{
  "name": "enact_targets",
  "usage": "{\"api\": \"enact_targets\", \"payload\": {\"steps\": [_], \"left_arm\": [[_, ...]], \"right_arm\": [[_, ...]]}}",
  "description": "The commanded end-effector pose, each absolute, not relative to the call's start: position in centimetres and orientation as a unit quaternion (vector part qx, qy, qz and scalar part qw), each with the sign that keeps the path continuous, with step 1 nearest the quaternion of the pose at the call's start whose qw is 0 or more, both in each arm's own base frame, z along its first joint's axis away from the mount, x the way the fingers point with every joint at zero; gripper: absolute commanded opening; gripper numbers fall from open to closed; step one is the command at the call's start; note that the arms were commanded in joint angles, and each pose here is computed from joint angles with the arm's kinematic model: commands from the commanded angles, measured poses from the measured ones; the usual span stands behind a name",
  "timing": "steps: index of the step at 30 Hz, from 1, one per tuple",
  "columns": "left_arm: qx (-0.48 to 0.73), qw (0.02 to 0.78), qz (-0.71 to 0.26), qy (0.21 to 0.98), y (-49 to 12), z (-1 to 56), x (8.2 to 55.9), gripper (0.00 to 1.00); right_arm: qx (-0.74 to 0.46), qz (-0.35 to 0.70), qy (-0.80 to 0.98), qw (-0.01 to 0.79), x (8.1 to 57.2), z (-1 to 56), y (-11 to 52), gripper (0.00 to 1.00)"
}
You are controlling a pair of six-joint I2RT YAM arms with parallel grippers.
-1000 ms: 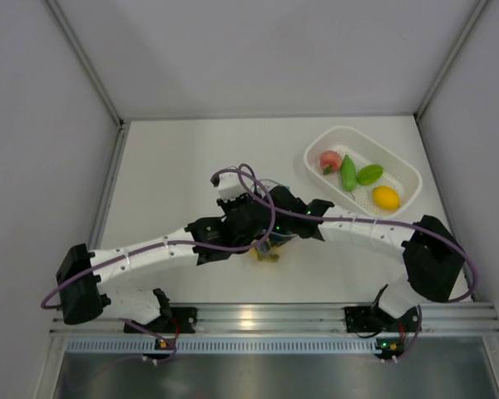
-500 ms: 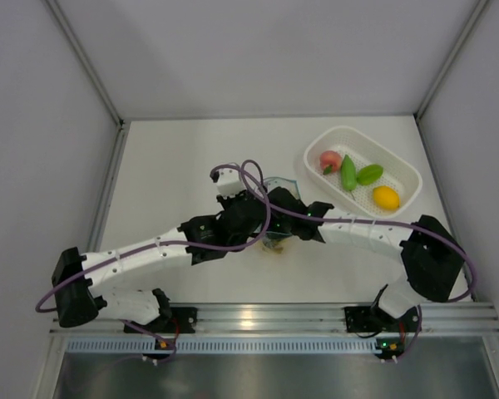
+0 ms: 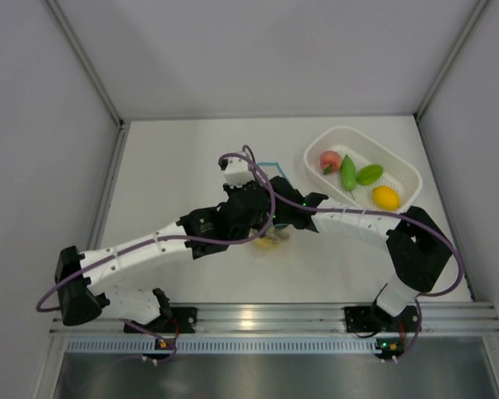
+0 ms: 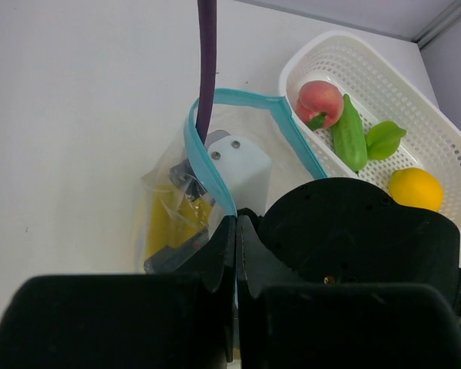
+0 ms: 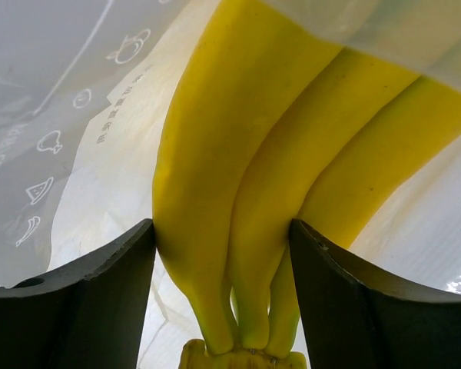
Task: Open the zip-top bag and remove the fake food
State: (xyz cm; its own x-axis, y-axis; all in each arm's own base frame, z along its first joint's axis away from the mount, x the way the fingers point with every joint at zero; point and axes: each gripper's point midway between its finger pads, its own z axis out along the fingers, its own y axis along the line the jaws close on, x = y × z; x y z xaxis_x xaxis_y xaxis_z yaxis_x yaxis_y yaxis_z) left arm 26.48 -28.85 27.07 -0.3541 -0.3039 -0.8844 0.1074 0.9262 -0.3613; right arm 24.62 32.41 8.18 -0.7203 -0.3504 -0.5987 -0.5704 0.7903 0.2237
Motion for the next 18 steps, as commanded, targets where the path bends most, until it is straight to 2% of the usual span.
{"api": "enact_targets", "payload": {"steps": [1,3,7,9,10,12,13,18], "left_arm": [[-0.042,0.567,-0.18,0.803,-30.1,26.9,26.8,0.0],[-0.042,0.564,-0.176,0.806,-30.3,26.3,26.9,0.0],[-0.046,0.561,-0.176,0.808,-30.5,25.9,27.0,0.0],[-0.049,0.561,-0.171,0.809,-30.2,25.5,26.9,0.0],[-0.056,0.561,-0.167,0.808,-29.9,25.2,27.0,0.0],[-0.063,0.561,-0.163,0.809,-29.3,24.6,26.8,0.0],[-0.067,0.561,-0.163,0.809,-29.1,24.5,26.7,0.0],[-0.078,0.559,-0.177,0.806,-28.5,24.7,26.3,0.0]], "right_arm": [[-0.306,0.154,0.918,0.198,21.2,3.6,30.3,0.64],[-0.306,0.121,0.92,0.215,21.7,3.4,29.5,0.64],[-0.306,0.063,0.927,0.21,21.8,1.9,27.6,0.74],[-0.306,0.05,0.926,0.216,21.7,2.1,27.2,0.76],[-0.307,0.059,0.924,0.219,21.5,1.9,27.2,0.66],[-0.303,0.089,0.919,0.235,21.2,3.2,27.8,0.55],[-0.303,0.095,0.918,0.238,21.0,3.2,27.7,0.44],[-0.297,0.102,0.915,0.253,21.6,4.0,28.2,0.23]]}}
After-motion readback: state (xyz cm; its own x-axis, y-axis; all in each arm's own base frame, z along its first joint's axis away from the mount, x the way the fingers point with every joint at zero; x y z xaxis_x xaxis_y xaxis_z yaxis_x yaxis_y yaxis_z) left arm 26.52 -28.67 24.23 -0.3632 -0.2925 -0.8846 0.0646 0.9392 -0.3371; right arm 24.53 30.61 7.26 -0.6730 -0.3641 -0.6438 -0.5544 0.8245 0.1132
